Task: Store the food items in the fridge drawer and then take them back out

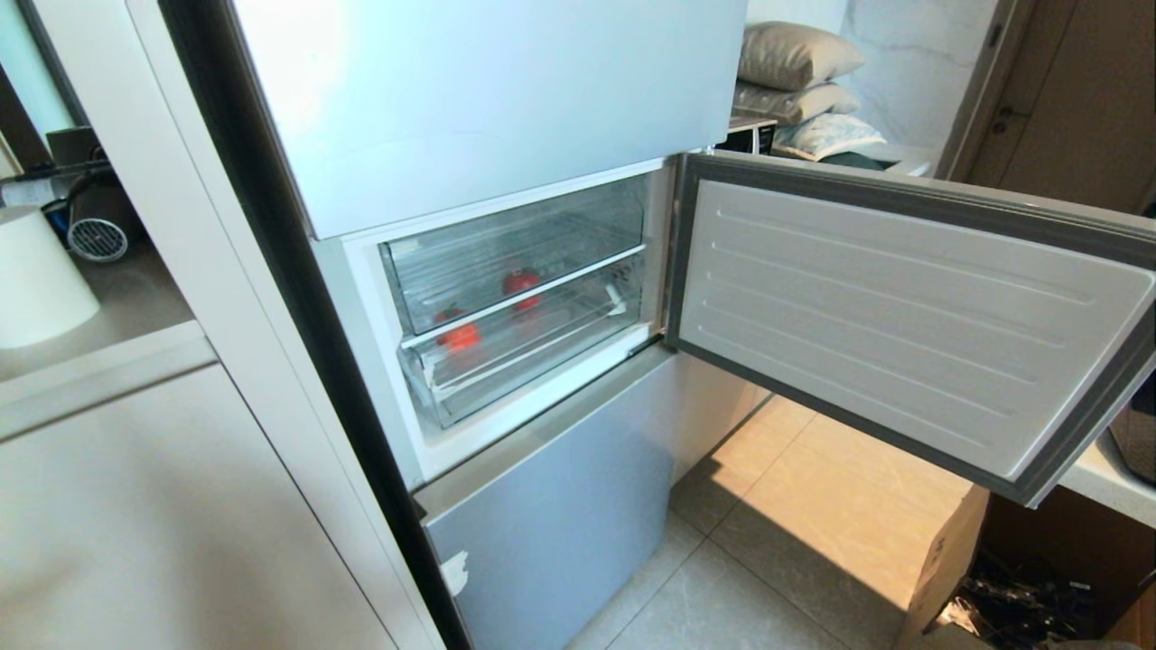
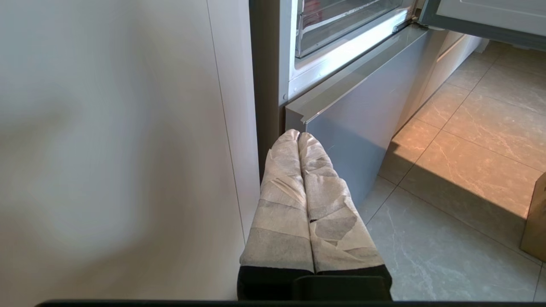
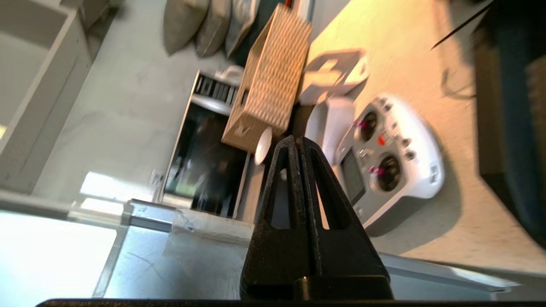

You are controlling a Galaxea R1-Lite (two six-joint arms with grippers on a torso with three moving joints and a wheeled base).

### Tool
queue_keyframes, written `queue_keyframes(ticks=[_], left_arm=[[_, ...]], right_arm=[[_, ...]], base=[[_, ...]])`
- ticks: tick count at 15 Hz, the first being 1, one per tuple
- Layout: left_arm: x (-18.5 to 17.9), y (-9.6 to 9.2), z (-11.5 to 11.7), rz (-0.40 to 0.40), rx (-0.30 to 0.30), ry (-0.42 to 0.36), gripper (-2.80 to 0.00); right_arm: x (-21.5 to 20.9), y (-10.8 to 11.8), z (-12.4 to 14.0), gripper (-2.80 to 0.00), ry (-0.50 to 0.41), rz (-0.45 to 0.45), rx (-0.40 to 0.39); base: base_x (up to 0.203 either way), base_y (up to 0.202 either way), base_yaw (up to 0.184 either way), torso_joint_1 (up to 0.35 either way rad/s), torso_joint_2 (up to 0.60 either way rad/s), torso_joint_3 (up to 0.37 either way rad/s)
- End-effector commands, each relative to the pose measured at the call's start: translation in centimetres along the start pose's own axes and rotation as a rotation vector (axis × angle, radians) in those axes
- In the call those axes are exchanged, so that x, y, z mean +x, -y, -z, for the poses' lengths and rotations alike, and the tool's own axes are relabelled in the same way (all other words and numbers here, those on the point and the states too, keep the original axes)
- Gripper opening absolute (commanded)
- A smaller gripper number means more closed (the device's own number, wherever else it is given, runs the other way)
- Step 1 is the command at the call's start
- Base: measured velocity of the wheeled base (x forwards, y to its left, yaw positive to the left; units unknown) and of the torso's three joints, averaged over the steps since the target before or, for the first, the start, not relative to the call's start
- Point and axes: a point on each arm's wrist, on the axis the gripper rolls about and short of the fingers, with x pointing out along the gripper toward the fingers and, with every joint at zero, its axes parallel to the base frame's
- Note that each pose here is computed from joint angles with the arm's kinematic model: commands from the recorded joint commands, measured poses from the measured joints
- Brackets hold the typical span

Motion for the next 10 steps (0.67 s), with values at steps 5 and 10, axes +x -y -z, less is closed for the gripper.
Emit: queue_keyframes(ticks=[5,10], left_arm=[[0.0,0.0,0.0,-0.002,0.0,-0.001,-2.8],[0.0,0.0,0.0,0.0,0.0,-0.001,-2.8]], right_arm=[[4.0,1.0,1.7,-2.8,-0.235,-0.098,0.109],[0.5,-1.1,3.4,-2.8,-0.395,-0.139,0.182]], base=[[0.0,0.0,0.0,0.0,0.0,0.0],[0.0,0.0,0.0,0.0,0.0,0.0]])
